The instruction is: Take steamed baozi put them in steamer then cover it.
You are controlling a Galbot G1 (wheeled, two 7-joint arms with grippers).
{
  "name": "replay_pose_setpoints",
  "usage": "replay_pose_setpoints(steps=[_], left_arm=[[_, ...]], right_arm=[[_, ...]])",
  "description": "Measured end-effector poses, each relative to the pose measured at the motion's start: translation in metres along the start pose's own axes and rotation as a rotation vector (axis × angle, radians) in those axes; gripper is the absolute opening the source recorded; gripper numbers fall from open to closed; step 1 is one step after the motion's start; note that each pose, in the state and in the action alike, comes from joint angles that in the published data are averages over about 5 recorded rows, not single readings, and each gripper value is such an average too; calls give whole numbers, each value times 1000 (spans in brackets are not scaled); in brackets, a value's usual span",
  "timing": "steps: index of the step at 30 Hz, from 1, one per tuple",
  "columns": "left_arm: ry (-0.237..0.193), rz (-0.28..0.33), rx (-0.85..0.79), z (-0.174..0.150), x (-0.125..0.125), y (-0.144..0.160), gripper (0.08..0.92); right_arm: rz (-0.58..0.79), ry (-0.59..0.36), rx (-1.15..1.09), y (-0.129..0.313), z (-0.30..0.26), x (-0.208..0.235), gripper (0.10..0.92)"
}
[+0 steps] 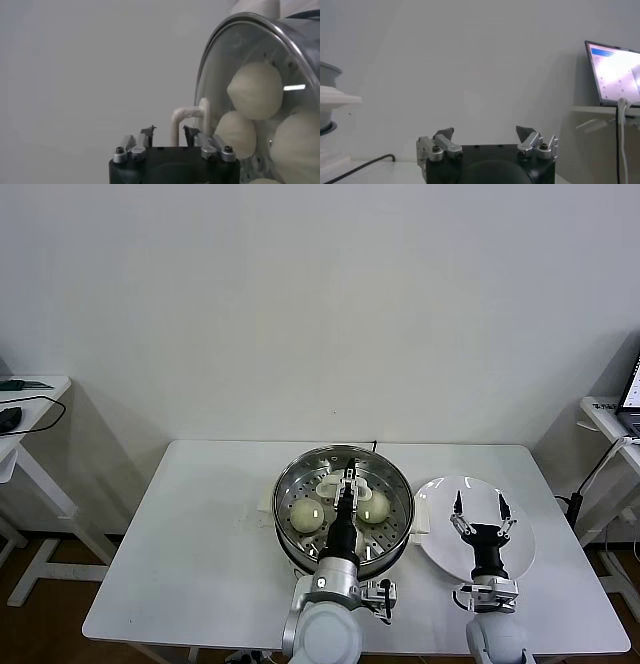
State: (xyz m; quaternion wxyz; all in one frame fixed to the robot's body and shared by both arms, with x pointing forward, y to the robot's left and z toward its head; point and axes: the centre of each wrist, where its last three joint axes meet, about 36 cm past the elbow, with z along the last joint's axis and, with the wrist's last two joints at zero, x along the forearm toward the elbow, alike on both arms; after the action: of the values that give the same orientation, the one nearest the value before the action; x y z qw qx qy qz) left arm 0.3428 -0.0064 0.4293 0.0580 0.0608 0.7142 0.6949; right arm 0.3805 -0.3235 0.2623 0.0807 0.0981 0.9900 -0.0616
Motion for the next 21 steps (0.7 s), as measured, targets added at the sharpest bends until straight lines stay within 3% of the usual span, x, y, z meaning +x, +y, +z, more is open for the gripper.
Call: replay_pose_setpoints(steps=[6,12,21], left_arm=[[2,4,15,9,10,3,688],[1,4,38,25,24,12,808],[-9,2,98,59,59,33,823]], right_arm=[[-6,-12,1,2,-3,-3,823],[-22,-34,11,1,-8,-6,823],[-44,-37,28,0,-15,-6,823]])
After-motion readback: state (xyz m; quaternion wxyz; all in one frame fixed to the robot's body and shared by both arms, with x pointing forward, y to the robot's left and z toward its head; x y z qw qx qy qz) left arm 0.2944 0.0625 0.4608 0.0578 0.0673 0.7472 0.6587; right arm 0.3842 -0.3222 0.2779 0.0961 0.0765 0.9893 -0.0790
